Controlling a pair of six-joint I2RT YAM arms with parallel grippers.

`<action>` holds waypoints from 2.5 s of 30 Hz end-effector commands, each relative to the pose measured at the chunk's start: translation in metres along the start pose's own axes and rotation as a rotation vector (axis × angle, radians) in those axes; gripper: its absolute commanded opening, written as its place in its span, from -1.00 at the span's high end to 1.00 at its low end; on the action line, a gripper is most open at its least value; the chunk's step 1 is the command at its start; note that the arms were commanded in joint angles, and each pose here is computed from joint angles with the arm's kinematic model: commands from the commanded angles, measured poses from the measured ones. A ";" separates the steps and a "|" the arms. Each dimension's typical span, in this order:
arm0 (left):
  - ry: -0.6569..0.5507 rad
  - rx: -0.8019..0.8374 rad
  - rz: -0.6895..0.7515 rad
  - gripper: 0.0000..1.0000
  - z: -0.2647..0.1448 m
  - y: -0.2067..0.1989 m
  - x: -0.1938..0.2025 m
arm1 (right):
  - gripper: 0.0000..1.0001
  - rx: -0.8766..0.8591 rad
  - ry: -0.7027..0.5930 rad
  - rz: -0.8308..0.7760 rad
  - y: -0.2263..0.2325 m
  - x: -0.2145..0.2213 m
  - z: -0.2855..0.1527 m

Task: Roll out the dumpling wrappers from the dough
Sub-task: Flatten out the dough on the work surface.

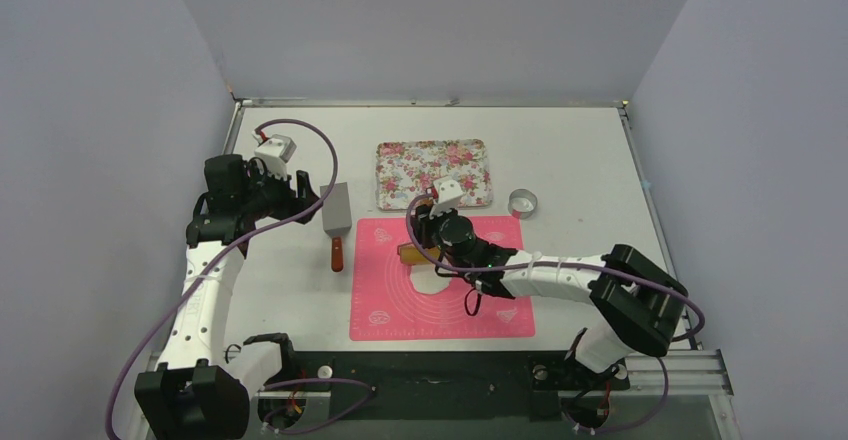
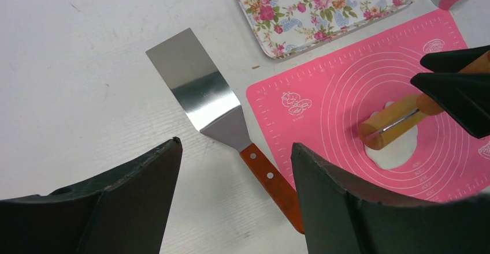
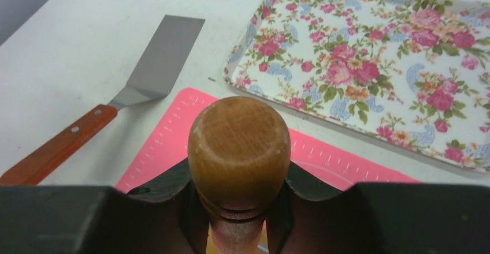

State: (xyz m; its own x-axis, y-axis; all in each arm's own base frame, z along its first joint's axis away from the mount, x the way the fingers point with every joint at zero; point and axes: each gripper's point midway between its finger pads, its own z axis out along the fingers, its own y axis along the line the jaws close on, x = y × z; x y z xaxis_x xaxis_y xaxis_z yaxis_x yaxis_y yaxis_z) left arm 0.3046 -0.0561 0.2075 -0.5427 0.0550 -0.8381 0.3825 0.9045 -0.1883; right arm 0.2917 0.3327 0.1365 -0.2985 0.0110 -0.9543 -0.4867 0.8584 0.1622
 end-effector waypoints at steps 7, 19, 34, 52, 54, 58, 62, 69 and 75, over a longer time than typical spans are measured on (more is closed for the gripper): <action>-0.044 0.096 0.016 -0.36 -0.002 -0.016 -0.012 | 1.00 -0.001 -0.001 0.015 -0.004 0.017 0.028; -0.039 0.118 0.023 -0.36 -0.002 -0.020 -0.008 | 1.00 -0.007 0.076 0.025 0.004 0.068 0.000; -0.042 0.100 0.029 -0.36 -0.003 -0.017 -0.010 | 1.00 0.031 0.044 -0.033 -0.010 0.032 0.040; -0.049 0.101 0.026 -0.35 -0.003 -0.017 -0.012 | 1.00 0.057 0.051 0.000 -0.020 0.054 0.036; -0.048 0.102 0.026 -0.35 -0.002 -0.017 -0.013 | 1.00 0.068 0.029 0.003 -0.023 0.041 0.044; -0.047 0.102 0.024 -0.36 -0.002 -0.017 -0.013 | 1.00 0.078 0.033 -0.009 -0.027 0.040 0.053; -0.048 0.102 0.024 -0.35 -0.002 -0.017 -0.013 | 1.00 0.075 0.048 0.032 -0.031 0.056 0.044; -0.055 0.105 0.023 -0.35 -0.002 -0.017 -0.014 | 1.00 0.079 0.115 0.036 -0.031 0.101 0.018; -0.056 0.106 0.022 -0.36 -0.005 -0.019 -0.014 | 1.00 0.080 0.116 0.029 -0.023 0.106 0.005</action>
State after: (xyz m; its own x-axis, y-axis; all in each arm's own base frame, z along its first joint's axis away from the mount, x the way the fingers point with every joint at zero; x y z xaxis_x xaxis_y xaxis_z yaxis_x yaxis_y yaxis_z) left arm 0.2974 -0.0719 0.2090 -0.5427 0.0503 -0.8384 0.4536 0.8577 -0.2422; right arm 0.3117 0.3340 0.0961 -0.2757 0.1611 -0.9477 -0.4159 0.8688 0.2687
